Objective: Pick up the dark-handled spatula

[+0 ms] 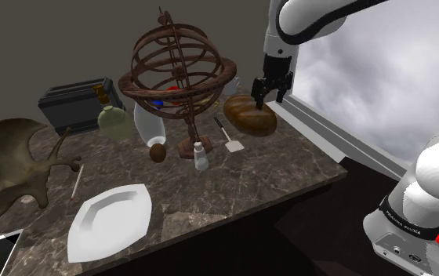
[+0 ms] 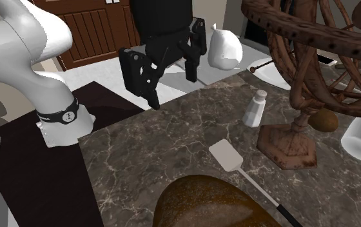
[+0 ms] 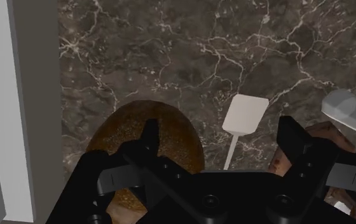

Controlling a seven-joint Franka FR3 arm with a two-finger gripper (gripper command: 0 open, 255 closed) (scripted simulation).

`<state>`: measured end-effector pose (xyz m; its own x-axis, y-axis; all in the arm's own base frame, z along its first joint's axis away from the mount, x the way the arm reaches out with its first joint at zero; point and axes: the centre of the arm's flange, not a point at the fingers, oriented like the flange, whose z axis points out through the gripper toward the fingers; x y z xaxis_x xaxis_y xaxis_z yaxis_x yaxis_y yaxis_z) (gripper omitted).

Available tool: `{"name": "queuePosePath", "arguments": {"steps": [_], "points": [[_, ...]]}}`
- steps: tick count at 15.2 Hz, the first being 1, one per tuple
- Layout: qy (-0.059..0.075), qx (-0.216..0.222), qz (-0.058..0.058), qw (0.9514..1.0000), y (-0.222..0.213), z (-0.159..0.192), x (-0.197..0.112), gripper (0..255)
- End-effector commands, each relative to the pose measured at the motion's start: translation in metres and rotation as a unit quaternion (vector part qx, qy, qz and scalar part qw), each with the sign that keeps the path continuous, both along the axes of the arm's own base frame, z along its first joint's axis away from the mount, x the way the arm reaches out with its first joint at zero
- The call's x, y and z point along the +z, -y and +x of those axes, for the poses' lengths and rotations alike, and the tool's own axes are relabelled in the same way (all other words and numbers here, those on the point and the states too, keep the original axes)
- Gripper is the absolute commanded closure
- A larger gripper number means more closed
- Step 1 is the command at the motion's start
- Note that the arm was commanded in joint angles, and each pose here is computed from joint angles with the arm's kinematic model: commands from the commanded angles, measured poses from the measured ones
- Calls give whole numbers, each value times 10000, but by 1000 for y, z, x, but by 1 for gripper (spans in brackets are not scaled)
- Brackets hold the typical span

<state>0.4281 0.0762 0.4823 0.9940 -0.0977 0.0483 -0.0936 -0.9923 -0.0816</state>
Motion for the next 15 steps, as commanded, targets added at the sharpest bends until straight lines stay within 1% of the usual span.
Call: {"name": "queuePosePath", "arguments": {"steps": [1, 8, 15], "points": [[1, -145, -42, 9999, -11, 18, -21, 0], [-14, -623, -213, 9978, -42, 85, -79, 0], [-29, -1099, -383, 9932, -64, 155, -138, 0]]}}
